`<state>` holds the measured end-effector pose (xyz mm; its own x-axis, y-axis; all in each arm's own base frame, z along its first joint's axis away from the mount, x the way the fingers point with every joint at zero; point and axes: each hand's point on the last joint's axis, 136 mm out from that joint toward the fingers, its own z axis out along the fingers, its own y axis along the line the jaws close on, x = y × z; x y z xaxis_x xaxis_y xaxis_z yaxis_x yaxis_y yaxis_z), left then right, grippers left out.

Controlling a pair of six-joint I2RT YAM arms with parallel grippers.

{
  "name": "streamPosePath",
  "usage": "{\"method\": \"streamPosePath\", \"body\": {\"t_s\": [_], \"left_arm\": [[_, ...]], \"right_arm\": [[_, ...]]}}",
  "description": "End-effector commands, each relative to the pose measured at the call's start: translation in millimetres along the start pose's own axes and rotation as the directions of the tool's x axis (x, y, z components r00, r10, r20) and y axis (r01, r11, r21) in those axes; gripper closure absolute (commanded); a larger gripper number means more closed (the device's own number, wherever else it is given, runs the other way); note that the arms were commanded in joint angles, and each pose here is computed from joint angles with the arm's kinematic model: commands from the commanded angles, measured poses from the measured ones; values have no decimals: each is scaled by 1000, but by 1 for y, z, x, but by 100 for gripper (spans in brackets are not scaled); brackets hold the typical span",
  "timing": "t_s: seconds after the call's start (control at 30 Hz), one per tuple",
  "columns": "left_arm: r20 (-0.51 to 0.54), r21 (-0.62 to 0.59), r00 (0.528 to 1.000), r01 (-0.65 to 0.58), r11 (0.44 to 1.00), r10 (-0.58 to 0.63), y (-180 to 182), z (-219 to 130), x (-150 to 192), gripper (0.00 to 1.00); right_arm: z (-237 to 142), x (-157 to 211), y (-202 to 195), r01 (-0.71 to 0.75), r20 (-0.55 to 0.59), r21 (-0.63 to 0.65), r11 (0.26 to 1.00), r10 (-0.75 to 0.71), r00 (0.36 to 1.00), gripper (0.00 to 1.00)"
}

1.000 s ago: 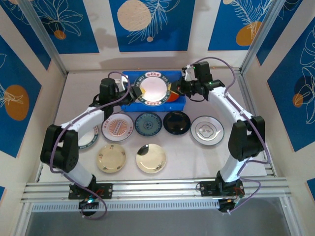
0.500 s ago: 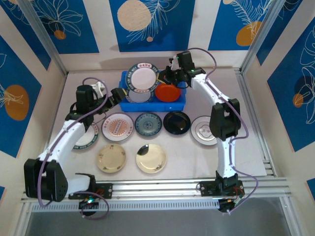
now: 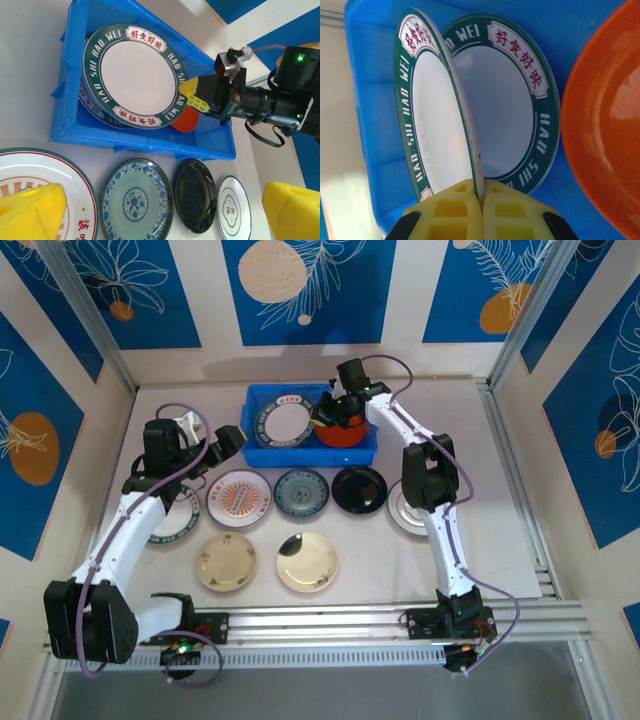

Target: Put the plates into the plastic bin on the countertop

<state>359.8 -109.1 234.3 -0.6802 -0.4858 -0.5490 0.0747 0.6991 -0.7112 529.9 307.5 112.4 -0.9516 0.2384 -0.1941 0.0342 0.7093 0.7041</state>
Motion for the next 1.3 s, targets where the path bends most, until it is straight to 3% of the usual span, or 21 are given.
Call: {"method": "streamPosePath", "body": {"t_s": [0.0,0.5,0.63,0.73,1.27], "left_arm": [[-5,-3,1000,4,1000,-4,6,1,1,0],[-15,-13,999,28,1000,-28,14,5,8,0],[-14,-17,1000,28,999,-28,15,6,8,0],[-15,-17,999,30,999,-31,15,7,8,0],[-15,-11,999,37,999,-38,18,13,8,0]], "right_arm": [[2,-3,13,4,-3,-34,999,-4,1000,100],[38,4,-7,1,-67,16,1000,0,998,100],[37,6,-10,23,-65,52,998,-19,998,79],[34,7,-10,54,-57,90,994,-49,997,70],[23,13,-16,163,-35,279,946,-160,987,62]]}}
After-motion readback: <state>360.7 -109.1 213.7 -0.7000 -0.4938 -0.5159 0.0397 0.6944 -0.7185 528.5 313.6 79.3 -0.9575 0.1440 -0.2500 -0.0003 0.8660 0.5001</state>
